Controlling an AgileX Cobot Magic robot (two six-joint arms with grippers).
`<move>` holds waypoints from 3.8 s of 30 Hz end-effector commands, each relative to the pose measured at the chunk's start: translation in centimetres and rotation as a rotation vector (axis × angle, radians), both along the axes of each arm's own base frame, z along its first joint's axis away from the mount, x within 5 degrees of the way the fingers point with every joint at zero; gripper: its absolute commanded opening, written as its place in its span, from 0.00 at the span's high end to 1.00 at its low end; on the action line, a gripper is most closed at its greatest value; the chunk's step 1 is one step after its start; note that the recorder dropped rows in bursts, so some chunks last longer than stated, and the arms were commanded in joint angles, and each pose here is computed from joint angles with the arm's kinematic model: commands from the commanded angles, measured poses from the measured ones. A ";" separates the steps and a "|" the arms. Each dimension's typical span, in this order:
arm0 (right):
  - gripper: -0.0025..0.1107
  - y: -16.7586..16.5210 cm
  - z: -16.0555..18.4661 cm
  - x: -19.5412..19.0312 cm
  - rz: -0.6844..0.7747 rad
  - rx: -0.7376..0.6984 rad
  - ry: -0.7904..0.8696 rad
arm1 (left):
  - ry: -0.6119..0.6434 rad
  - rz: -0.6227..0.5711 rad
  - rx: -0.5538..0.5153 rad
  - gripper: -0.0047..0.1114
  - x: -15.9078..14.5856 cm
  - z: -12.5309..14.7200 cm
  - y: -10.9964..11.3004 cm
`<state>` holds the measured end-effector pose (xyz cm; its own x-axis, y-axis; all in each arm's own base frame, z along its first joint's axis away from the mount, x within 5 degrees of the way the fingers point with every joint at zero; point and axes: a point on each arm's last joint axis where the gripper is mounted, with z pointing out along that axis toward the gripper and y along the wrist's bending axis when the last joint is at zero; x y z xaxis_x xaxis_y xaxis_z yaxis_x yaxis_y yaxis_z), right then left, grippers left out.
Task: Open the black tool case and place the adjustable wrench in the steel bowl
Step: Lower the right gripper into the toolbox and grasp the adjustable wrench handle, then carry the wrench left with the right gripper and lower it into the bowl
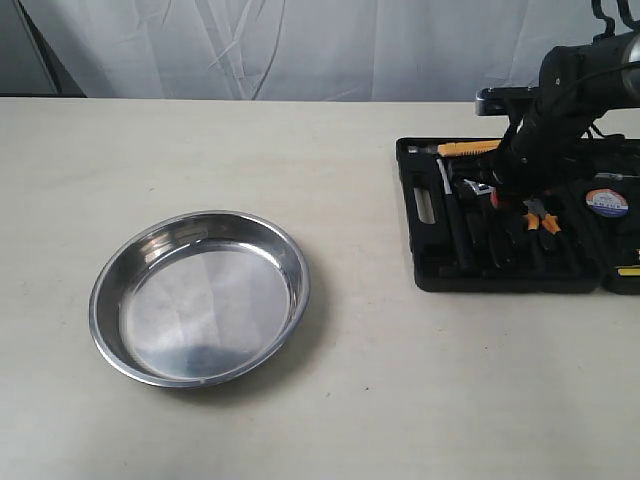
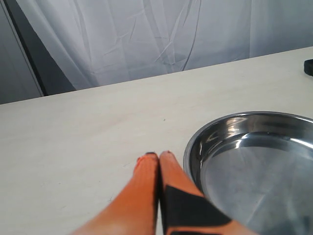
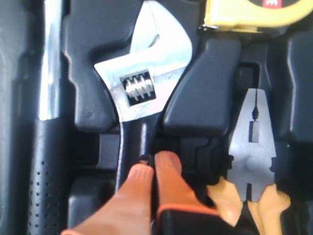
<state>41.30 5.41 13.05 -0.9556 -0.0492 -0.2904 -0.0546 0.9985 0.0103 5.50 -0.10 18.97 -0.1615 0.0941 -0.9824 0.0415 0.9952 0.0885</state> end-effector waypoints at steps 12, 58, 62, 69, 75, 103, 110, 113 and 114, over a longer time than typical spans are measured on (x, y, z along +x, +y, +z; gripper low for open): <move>0.58 0.0 -0.8 0.8 -0.009 0.014 -0.058 | -0.014 -0.004 -0.005 0.96 0.0 0.2 0.0; 0.99 0.0 4.1 -0.3 0.002 0.024 -0.086 | -0.014 -0.004 -0.005 0.96 0.0 0.2 0.0; 0.99 1.5 4.5 -0.8 0.078 0.077 -0.061 | -0.014 -0.004 -0.005 0.96 0.0 0.2 0.0; 0.99 11.1 8.2 -3.5 0.407 0.273 -0.196 | -0.014 -0.004 -0.005 0.96 0.0 0.2 0.0; 0.99 21.7 8.4 -6.9 0.711 0.309 -0.234 | -0.014 -0.004 -0.005 0.96 0.0 0.2 0.0; 0.60 29.9 0.6 -8.9 0.780 0.165 -0.017 | -0.014 -0.004 -0.005 0.96 0.0 0.2 0.0; 0.98 29.4 5.7 -9.2 0.799 0.185 -0.105 | -0.014 -0.004 -0.005 0.96 0.0 0.2 0.0; 0.98 28.9 9.3 -9.5 0.804 0.201 -0.192 | -0.014 -0.004 -0.005 0.96 0.0 0.2 0.0; 0.98 28.6 10.6 -9.7 0.804 0.200 -0.223 | -0.014 -0.004 -0.005 0.96 0.0 0.2 0.0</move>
